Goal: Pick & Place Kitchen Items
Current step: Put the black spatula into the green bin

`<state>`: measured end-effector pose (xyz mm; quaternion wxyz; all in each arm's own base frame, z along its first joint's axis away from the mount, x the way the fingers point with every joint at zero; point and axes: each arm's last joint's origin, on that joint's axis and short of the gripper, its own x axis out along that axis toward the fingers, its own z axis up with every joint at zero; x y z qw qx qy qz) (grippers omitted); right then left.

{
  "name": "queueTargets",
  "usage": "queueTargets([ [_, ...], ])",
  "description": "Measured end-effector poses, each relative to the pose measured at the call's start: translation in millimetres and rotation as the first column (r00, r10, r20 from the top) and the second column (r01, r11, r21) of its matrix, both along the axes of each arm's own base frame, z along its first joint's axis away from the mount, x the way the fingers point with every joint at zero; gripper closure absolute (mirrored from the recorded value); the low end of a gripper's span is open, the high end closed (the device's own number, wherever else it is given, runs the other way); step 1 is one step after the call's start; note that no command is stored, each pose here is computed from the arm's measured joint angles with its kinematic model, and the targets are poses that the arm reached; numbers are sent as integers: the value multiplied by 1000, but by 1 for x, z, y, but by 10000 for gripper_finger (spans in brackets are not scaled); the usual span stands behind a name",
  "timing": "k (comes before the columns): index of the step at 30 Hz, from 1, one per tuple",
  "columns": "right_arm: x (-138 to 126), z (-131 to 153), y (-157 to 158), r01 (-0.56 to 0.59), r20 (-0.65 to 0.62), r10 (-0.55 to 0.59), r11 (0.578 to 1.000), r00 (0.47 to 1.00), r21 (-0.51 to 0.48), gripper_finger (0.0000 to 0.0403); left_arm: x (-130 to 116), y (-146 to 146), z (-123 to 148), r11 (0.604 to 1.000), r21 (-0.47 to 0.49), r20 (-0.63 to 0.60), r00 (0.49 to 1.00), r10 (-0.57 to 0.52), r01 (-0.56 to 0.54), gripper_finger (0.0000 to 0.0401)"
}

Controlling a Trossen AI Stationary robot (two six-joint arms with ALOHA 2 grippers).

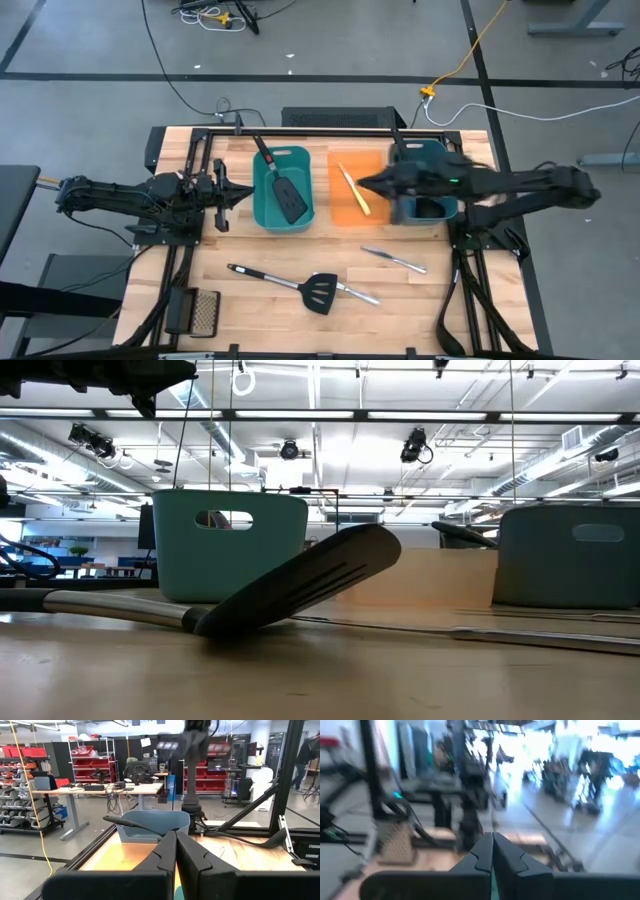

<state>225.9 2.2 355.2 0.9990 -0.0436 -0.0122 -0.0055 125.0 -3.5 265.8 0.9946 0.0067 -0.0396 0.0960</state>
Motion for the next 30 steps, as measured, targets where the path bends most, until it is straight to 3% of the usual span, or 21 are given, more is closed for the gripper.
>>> queueTargets([
  [6,-52,9,16,-30,66,34,998,997,-64,392,0,0,0,1000,0,-2,1000,0,0,387],
  [10,-82,-11,20,-105,126,111,993,986,-54,393,0,0,-1,1000,0,-5,1000,0,0,387],
  [17,-134,-51,14,-129,337,119,992,934,9,398,0,0,-1,1000,1,-13,1000,0,0,387],
  [23,-141,-94,15,-211,338,184,977,923,44,397,0,0,-1,1000,0,-11,1000,0,0,387],
  [30,-138,-127,14,-141,251,113,985,961,95,397,0,0,-1,1000,-21,-8,1000,-1,1,387],
])
